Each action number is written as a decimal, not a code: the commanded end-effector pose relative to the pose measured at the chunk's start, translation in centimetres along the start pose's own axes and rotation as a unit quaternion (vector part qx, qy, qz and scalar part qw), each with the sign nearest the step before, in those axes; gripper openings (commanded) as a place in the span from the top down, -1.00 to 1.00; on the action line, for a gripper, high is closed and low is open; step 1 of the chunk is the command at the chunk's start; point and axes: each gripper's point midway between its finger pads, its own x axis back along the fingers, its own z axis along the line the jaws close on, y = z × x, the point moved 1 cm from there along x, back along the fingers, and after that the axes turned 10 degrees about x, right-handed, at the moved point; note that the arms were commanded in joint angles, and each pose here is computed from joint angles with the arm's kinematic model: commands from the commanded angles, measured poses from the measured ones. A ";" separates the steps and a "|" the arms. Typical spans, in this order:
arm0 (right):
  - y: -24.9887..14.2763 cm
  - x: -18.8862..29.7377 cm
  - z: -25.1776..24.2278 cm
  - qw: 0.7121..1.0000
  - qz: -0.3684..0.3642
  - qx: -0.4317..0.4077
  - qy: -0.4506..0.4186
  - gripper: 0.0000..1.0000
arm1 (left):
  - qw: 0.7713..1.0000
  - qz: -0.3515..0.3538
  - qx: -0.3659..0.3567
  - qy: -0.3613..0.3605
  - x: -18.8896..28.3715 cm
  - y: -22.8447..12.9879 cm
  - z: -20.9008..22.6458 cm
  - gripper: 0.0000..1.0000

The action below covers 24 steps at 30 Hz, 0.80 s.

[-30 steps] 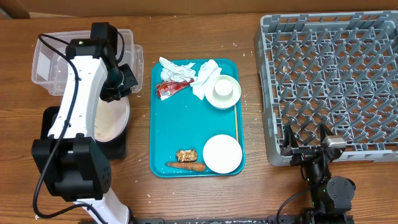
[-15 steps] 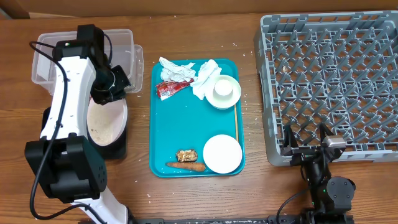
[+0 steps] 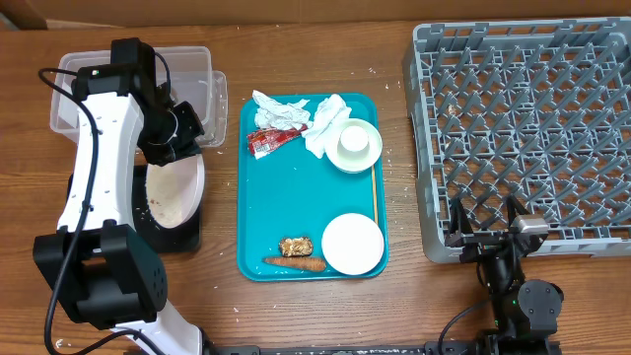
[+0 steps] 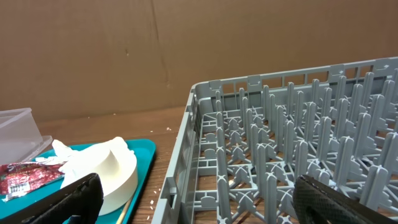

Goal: Sort waste into correct bins and load items into the dishwasher
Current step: 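Carry the plate left over the black tray with the left gripper, then tilt the plate with the left gripper to dump rice onto the black tray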

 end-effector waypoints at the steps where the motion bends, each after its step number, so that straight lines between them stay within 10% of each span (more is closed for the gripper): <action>1: -0.1 0.0 0.0 1.000 -0.002 0.002 0.000 -1.00 | 0.999 -0.012 -0.026 -0.043 2.2 -0.1 -1.2 0.92; 24: -0.1 0.0 0.0 1.000 -0.002 0.002 0.000 -1.00 | 0.987 0.036 -0.017 -0.155 4.3 0.3 0.5 0.91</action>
